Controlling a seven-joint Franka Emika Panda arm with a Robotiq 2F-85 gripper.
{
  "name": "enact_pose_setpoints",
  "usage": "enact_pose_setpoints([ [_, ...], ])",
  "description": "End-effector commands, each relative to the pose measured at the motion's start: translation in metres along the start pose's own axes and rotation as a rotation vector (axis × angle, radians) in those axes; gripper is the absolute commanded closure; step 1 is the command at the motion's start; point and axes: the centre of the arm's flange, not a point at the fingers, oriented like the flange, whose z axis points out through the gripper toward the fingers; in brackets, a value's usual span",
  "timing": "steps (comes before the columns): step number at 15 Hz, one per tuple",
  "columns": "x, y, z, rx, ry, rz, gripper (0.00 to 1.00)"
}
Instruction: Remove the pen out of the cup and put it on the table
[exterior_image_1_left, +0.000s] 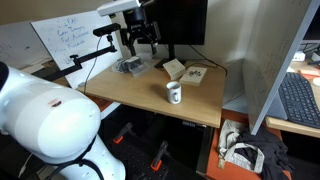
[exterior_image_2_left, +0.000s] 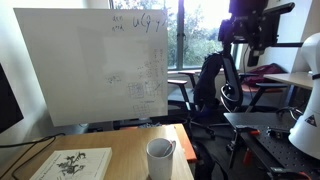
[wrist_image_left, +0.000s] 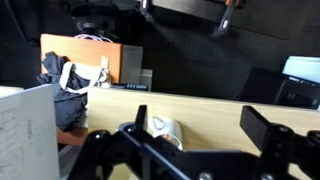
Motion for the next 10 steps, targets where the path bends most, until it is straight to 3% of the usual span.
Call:
enact_pose_setpoints([
  [1, 0.060, 0.000, 0.047, 0.003, -0.035, -0.091, 0.00],
  [5, 0.115, -0.004, 0.105, 0.015, -0.096, -0.135, 0.02],
  [6, 0.128, -0.004, 0.115, 0.025, -0.113, -0.135, 0.26],
  [8, 0.151, -0.004, 0.131, 0.032, -0.149, -0.135, 0.32],
  [10, 0.173, -0.002, 0.145, 0.036, -0.172, -0.136, 0.47],
])
